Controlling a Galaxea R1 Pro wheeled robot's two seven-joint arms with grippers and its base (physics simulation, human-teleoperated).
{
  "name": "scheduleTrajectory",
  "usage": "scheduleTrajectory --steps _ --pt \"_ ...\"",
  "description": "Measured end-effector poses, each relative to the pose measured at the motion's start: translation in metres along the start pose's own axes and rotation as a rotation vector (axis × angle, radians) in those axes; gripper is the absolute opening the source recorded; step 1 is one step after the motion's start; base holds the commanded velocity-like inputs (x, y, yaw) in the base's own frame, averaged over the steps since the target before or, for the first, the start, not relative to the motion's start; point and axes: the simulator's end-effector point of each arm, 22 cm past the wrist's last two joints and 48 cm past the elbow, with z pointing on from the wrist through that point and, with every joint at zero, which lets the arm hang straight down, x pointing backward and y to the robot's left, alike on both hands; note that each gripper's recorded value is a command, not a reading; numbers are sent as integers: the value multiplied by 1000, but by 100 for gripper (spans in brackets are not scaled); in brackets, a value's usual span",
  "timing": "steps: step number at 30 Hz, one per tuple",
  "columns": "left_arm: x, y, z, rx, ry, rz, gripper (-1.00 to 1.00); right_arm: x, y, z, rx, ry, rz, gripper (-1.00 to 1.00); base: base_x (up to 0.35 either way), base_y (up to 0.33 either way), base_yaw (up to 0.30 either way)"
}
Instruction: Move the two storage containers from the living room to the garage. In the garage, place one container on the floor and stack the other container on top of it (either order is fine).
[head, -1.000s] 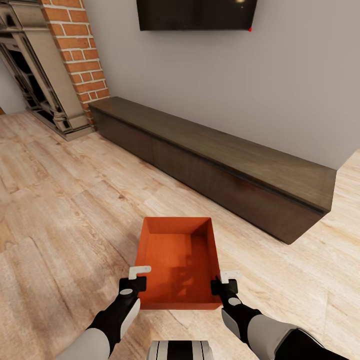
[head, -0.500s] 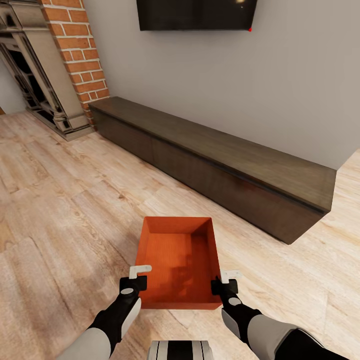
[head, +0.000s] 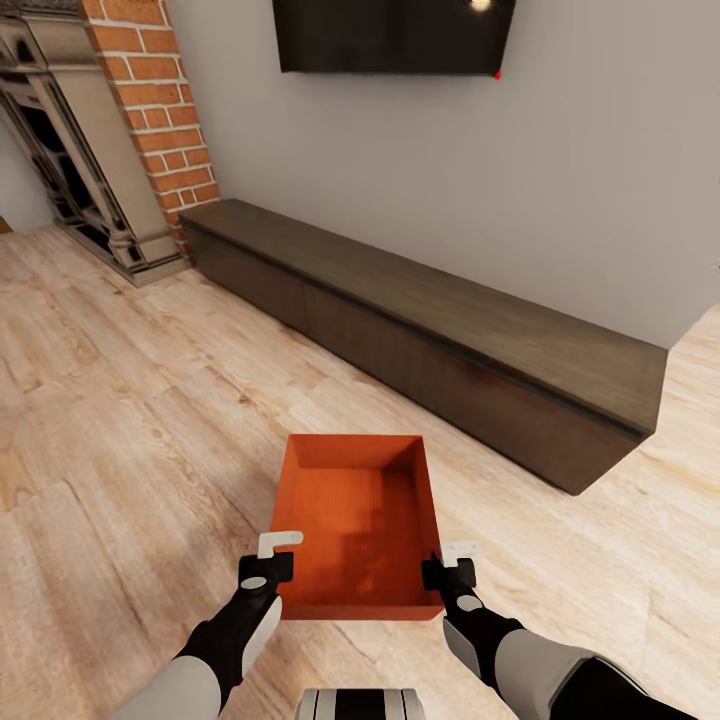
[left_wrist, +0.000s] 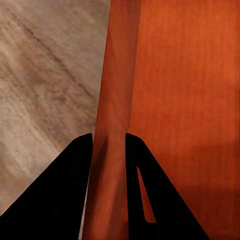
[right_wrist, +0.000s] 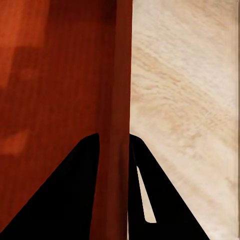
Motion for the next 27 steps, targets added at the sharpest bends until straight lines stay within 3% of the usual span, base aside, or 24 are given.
scheduleTrajectory --steps 27 --pt "-46 5 -41 -1 -2 -5 -100 -50 -5 -36 -1 -3 0 -100 0 0 0"
